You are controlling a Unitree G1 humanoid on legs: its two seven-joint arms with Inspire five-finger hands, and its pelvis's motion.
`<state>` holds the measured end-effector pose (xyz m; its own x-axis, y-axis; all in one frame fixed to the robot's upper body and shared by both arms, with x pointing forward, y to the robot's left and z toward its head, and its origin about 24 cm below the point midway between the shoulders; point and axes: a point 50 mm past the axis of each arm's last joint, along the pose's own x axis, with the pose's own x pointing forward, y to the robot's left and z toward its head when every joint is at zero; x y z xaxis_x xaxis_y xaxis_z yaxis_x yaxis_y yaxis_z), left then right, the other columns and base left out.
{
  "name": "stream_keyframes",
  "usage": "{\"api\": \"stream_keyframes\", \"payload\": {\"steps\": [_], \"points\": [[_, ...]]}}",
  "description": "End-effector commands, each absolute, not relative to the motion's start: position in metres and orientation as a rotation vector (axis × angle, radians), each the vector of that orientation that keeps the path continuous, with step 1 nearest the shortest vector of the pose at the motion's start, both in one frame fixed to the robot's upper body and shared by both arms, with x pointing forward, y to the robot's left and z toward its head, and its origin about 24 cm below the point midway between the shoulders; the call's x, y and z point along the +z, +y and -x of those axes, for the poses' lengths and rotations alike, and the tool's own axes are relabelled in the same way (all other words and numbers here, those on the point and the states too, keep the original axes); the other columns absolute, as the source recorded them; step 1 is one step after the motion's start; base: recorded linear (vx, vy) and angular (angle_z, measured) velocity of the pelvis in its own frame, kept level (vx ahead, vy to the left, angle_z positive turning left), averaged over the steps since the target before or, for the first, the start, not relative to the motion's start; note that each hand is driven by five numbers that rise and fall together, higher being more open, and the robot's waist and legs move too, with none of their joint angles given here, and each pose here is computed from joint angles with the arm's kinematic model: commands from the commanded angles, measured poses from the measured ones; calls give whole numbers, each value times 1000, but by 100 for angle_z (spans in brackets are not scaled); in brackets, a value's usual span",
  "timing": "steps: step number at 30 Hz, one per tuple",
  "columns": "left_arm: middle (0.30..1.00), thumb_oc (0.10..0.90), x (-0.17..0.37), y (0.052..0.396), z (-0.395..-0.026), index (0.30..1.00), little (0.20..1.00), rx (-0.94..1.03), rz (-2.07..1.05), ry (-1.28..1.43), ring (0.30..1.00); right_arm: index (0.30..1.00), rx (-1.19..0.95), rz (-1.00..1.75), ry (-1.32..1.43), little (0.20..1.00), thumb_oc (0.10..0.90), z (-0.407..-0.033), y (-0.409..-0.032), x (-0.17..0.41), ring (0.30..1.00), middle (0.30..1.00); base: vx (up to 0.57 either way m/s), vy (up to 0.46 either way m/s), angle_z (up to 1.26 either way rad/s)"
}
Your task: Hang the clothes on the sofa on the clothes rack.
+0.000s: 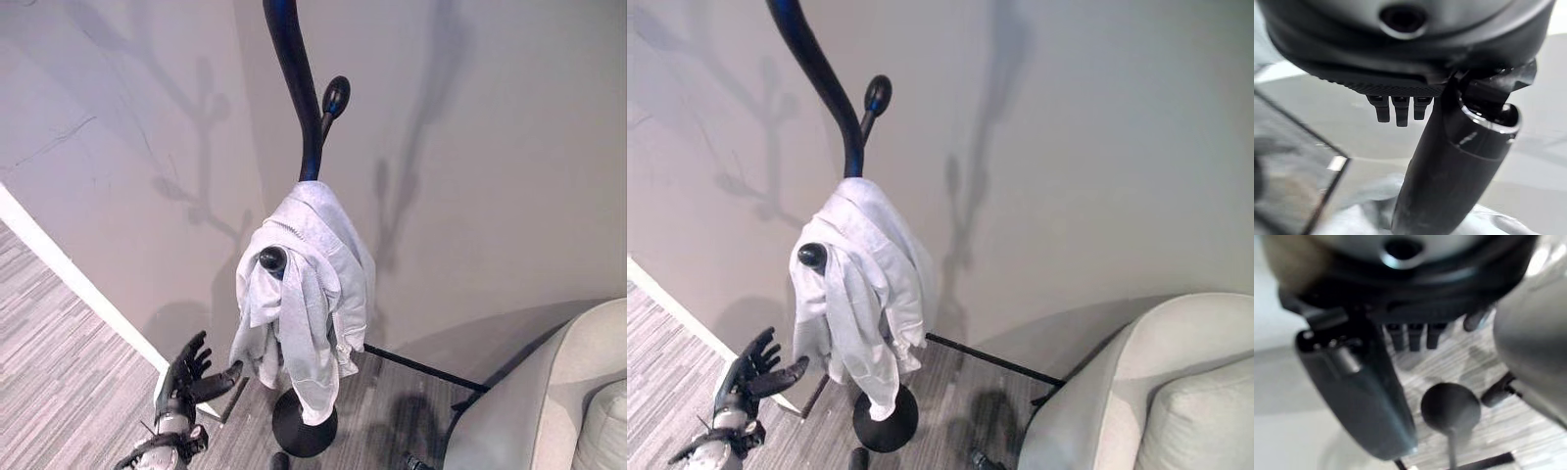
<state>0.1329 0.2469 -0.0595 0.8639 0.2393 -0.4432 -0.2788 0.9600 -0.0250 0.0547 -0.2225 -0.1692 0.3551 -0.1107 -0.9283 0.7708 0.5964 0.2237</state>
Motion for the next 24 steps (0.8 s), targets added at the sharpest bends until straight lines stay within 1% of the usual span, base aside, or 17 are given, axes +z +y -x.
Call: {"api": "stream_keyframes", "payload": {"steps": [1, 5, 6, 8, 13, 17, 18, 19, 21, 24], "points": [[900, 800, -25, 250, -161, 900, 900, 187, 47, 261, 900, 900, -594, -700, 1047, 900, 800, -75, -223, -167, 900, 900, -48, -26, 26], [900, 800, -54, 245, -137, 900, 900, 153, 39, 436, 900, 900, -569, -660, 1057, 900, 800, -81, -225, -166, 900, 900, -44, -16, 10], [900, 800, -72, 239, -124, 900, 900, 166, 73, 525, 900, 900, -565, -642, 1057, 900, 800, -84, -226, -165, 900, 900, -51, -2, 7], [900, 800, -87, 230, -113, 900, 900, 180, 124, 600, 900, 900, -574, -619, 1059, 900, 800, -85, -229, -164, 900, 900, -49, 2, 13], [900, 800, -104, 222, -101, 900, 900, 125, 94, 702, 900, 900, -599, -596, 1067, 900, 800, -82, -235, -164, 900, 900, -23, 0, 10], [900, 800, -134, 214, -83, 900, 900, 45, 1, 904, 900, 900, -593, -560, 1079, 900, 800, -83, -237, -163, 900, 900, -11, 3, 6], [900, 800, -151, 208, -73, 900, 900, 54, 5, 1017, 900, 900, -578, -543, 1082, 900, 800, -85, -238, -163, 900, 900, -15, 29, -5], [900, 800, -156, 206, -69, 900, 900, 62, 5, 1055, 900, 900, -571, -537, 1083, 900, 800, -86, -237, -163, 900, 900, 0, 27, -7], [900, 800, -164, 202, -61, 900, 900, 118, 52, 1115, 900, 900, -558, -535, 1084, 900, 800, -86, -234, -163, 900, 900, 18, 19, -9], [900, 800, -167, 198, -58, 900, 900, 141, 79, 1139, 900, 900, -560, -532, 1096, 900, 800, -82, -233, -165, 900, 900, 9, 12, -14]]}}
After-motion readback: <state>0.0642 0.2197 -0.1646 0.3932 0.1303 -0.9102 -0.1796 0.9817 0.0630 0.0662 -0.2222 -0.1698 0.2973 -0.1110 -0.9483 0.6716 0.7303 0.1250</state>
